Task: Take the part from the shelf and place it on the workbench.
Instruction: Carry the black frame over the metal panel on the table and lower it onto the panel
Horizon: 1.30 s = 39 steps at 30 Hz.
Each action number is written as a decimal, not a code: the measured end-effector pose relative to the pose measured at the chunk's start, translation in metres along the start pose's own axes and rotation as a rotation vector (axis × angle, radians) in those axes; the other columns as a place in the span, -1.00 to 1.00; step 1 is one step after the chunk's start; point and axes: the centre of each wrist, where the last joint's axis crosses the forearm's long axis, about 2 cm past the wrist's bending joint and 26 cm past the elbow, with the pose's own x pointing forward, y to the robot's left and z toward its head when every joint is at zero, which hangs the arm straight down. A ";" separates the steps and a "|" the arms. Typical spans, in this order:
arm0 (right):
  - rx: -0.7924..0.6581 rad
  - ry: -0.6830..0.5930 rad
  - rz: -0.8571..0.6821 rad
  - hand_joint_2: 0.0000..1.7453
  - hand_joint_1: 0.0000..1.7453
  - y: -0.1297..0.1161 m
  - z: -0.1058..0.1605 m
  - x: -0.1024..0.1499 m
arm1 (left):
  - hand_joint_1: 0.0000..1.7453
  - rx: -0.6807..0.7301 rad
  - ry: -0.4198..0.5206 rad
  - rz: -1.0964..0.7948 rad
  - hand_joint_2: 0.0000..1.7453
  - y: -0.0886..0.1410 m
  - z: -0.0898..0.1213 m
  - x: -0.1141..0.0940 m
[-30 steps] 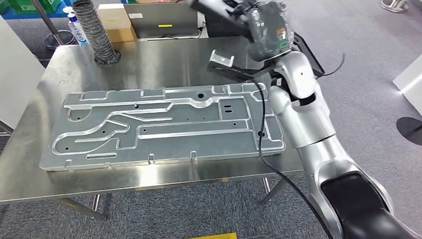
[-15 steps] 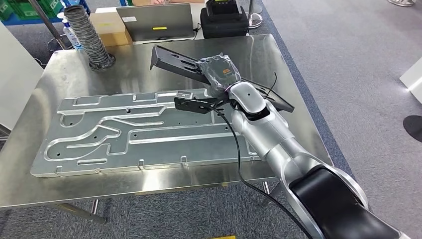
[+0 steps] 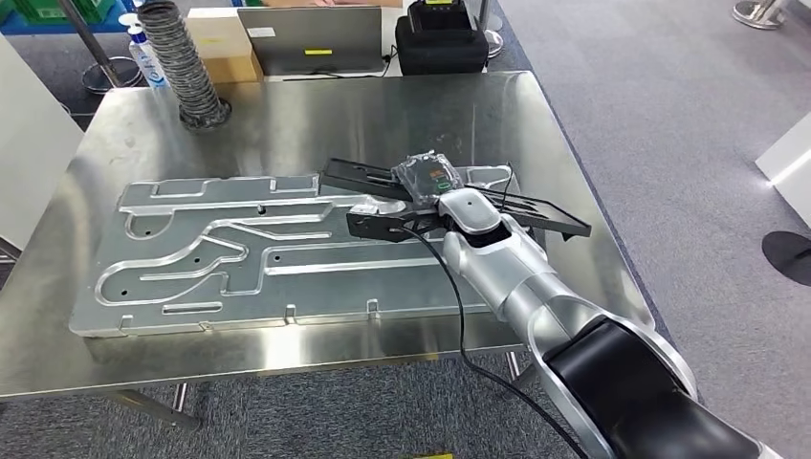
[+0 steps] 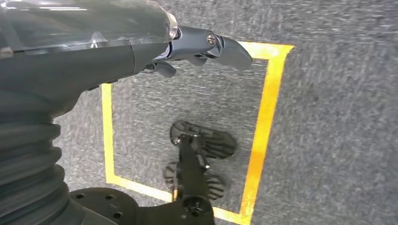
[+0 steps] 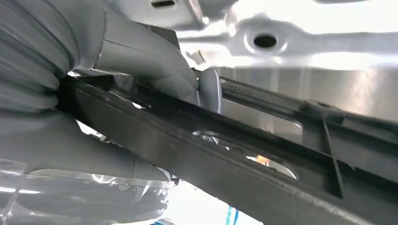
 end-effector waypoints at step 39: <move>-0.134 -0.279 0.003 -1.00 -1.00 0.051 0.016 0.046 | -1.00 -0.052 -0.027 -0.042 -1.00 -0.031 -0.001 0.007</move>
